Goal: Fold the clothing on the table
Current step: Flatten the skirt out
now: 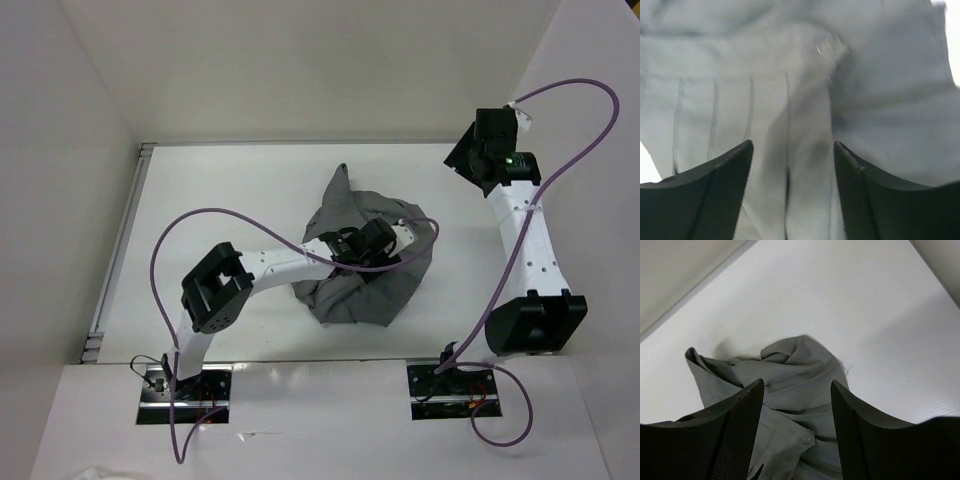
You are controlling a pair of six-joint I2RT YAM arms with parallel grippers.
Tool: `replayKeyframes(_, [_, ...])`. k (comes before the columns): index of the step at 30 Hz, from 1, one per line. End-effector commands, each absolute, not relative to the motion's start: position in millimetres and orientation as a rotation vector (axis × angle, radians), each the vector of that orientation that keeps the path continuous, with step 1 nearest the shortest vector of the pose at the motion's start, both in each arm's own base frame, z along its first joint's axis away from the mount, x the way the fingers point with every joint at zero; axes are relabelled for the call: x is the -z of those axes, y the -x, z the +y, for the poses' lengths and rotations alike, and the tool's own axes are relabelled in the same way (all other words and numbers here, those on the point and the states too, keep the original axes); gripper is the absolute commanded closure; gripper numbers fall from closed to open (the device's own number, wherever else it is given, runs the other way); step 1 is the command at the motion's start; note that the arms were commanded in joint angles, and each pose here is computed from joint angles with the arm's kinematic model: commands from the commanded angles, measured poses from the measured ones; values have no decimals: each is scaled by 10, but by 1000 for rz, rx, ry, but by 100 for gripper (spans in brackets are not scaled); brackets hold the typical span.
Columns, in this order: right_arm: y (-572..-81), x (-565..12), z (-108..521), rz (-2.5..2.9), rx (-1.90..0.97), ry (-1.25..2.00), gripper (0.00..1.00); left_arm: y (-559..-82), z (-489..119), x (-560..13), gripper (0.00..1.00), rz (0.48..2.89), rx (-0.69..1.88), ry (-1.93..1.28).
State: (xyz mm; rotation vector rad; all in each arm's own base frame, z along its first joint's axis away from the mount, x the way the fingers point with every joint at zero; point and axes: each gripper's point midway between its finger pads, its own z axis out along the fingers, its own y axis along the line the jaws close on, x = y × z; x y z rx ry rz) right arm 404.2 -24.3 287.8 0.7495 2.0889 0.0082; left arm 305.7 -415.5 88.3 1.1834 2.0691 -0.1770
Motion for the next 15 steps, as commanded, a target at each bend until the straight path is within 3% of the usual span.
replayKeyframes(1, [-4034, -2854, -218, 2074, -37, -746, 38, -3210, -4454, -950, 29, 1948, 123, -1209])
replayKeyframes(6, [-4041, -2768, -218, 2094, -29, -749, 38, -3212, -4597, -836, 34, 1936, 113, -1250])
replayKeyframes(15, [-4089, -2711, -201, 2106, -36, -746, 38, -3183, -4675, -702, 34, 1964, 159, -1238])
